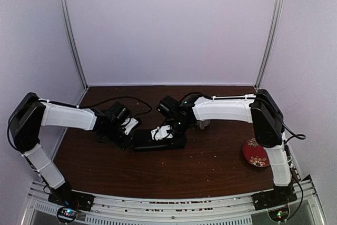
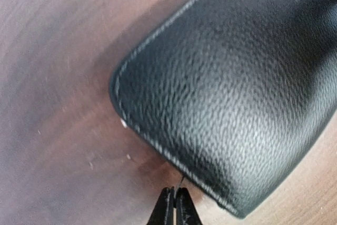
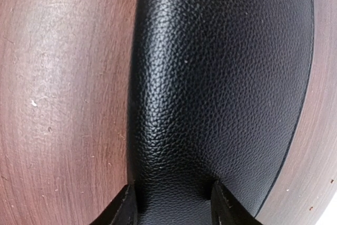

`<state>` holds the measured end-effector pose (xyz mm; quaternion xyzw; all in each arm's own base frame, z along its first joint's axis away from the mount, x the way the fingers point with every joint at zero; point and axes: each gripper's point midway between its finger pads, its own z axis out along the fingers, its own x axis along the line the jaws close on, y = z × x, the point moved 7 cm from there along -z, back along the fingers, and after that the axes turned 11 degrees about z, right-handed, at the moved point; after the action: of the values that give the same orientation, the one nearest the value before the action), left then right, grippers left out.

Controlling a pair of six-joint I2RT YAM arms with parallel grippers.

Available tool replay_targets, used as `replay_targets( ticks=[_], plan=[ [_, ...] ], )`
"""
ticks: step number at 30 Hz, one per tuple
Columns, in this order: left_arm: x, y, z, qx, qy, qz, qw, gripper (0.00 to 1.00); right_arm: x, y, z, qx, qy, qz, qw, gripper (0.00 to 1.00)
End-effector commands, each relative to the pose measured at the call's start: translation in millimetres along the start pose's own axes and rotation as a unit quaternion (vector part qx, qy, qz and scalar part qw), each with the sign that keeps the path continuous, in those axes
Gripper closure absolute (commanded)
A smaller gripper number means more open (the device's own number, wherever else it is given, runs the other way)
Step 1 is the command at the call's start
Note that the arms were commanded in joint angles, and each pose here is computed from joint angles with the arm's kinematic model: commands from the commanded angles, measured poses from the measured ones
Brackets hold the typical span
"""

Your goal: Sort the hair-cutting tools

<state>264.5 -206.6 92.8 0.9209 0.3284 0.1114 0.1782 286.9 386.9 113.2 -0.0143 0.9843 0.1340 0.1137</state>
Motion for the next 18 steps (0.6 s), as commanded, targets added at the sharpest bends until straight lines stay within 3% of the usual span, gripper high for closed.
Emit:
replay_targets(
  ticks=[1,5,10,18],
  plan=[
    [-7.6,-9.2,-7.7,-0.021,-0.027,-0.031,0.999,1.0,-1.7,-18.4,24.8,0.049,-0.003,0.013,0.999,0.56],
    [-21.0,-26.0,-15.5,-0.019,-0.049,-0.054,0.997,1.0,-0.5,-18.1,24.8,0.05,0.002,0.022,0.999,0.58],
    [-43.4,-21.6,-23.3,-0.06,-0.078,-0.052,0.994,1.0,0.9,-16.5,26.6,0.044,0.012,0.026,0.999,0.58],
    [-35.5,-22.0,-26.4,-0.028,-0.042,-0.04,0.998,1.0,-5.5,-8.0,5.5,0.026,0.006,0.055,0.998,0.58]
  ],
)
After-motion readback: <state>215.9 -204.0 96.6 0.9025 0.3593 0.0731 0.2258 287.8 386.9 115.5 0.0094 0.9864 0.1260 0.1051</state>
